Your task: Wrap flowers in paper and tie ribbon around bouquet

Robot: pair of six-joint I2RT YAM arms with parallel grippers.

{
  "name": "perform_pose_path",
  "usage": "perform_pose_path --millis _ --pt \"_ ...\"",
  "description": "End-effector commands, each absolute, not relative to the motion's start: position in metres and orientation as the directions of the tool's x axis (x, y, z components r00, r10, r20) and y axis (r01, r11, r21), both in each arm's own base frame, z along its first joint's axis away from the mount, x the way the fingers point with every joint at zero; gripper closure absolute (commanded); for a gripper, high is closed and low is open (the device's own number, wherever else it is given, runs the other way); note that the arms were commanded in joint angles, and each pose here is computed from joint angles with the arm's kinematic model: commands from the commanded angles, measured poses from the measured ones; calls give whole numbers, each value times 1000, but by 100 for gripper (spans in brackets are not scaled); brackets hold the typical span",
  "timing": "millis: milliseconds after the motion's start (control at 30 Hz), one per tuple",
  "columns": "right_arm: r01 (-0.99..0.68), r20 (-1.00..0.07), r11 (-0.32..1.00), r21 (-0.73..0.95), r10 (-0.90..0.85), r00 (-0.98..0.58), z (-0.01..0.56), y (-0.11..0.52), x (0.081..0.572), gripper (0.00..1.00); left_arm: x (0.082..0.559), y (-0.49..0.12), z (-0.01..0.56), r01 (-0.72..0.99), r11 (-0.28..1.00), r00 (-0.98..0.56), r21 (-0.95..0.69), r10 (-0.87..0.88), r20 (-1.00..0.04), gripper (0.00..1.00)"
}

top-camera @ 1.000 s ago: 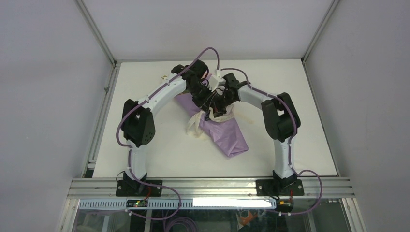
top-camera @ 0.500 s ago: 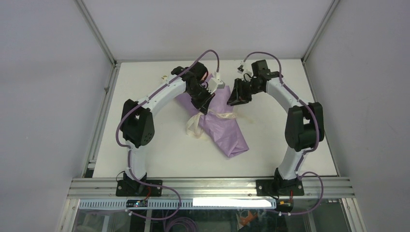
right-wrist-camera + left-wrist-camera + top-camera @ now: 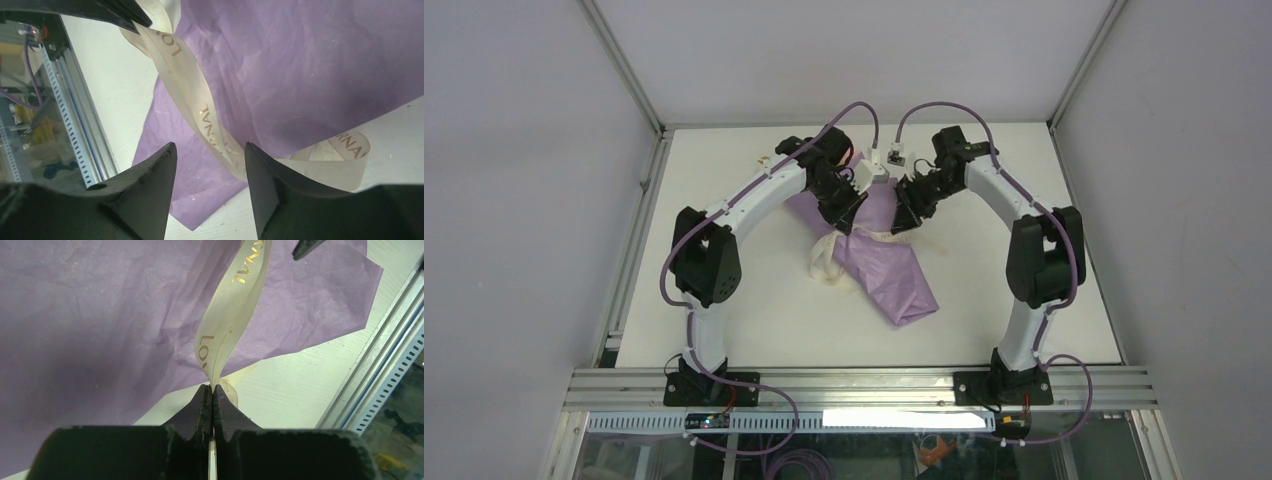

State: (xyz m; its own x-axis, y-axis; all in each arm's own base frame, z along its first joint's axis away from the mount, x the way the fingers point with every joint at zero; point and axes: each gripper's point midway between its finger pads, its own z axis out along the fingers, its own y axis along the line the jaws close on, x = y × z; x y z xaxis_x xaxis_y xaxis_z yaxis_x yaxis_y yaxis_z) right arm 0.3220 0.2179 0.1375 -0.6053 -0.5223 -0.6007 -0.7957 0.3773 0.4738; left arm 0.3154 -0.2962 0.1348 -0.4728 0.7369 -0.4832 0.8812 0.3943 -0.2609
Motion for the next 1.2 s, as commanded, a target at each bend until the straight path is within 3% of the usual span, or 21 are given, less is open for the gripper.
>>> perform_pose_path --millis 0,300,433,633,733,900,967,1100,1167 --pt "-857 -639 326 398 -572 -514 132 219 334 45 317 -297 164 910 362 -411 -203 722 -556 100" --pt "-823 -584 332 461 -584 -563 112 217 326 62 317 -300 166 907 364 -417 -211 715 -561 100" --pt "-801 -574 376 465 -562 -596 114 219 336 100 316 -301 166 906 362 -420 -219 713 -562 100" --pt "-688 -641 462 560 -285 -713 157 264 381 100 316 -308 170 906 348 -422 -240 699 -577 100" --pt "-665 -624 472 579 -268 -734 152 296 379 100 320 -312 177 908 348 -417 -235 688 -593 100" --pt "-563 -486 451 693 -284 -826 117 325 353 100 323 -312 189 911 348 -408 -223 672 -618 100" --pt "-513 -418 385 767 -306 -855 111 331 333 100 324 -311 194 905 355 -421 -235 656 -626 100" --pt "-472 -287 357 806 -462 -839 94 321 285 100 330 -309 197 891 383 -445 -244 633 -633 100" --pt "-451 -241 359 817 -497 -834 93 311 270 92 332 -308 193 886 391 -455 -248 636 -623 100"
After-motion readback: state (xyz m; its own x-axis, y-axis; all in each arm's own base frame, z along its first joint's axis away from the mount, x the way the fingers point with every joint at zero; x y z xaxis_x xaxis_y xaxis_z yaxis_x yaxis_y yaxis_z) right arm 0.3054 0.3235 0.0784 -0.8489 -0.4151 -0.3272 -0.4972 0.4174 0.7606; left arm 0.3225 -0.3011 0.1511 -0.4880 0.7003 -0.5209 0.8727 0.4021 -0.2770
